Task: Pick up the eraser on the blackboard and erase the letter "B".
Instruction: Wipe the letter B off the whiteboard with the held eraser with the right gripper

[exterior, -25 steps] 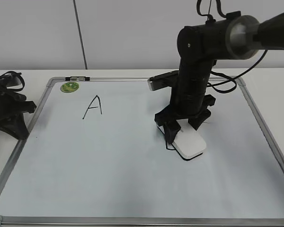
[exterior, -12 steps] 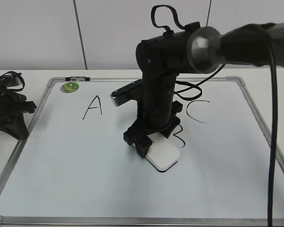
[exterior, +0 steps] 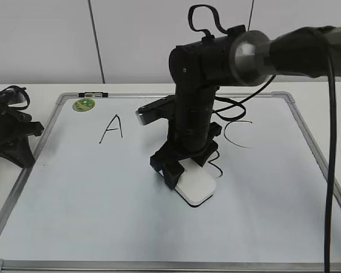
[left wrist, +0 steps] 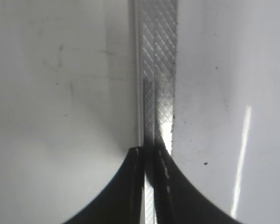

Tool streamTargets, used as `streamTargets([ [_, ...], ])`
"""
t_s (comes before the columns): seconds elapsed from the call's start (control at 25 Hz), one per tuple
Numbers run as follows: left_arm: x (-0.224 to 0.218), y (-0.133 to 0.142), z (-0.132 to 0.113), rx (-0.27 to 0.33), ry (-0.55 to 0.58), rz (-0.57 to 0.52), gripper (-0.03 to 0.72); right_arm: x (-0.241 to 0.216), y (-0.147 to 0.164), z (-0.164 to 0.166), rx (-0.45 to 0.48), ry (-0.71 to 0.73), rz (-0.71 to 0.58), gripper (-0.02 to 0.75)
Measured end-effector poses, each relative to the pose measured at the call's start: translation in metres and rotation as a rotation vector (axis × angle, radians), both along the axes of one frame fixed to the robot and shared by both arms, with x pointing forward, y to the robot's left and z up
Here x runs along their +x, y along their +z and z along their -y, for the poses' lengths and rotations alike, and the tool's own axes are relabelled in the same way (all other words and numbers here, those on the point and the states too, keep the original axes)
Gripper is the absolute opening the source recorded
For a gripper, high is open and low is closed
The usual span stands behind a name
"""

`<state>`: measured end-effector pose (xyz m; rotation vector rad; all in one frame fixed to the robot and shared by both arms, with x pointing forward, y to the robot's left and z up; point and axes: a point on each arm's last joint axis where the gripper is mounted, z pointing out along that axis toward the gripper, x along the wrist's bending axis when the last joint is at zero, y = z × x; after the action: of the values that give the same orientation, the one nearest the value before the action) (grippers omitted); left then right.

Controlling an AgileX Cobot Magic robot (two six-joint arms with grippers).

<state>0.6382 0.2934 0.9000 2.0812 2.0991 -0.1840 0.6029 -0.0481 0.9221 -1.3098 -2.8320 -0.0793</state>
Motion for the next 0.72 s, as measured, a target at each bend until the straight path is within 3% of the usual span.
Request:
streamTargets([
  [0.72, 0.0, -0.001, 0.0, 0.003, -0.002, -0.002, 0.011, 0.031, 0.003, 0.056, 0.042, -0.192, -0.042, 0.551],
])
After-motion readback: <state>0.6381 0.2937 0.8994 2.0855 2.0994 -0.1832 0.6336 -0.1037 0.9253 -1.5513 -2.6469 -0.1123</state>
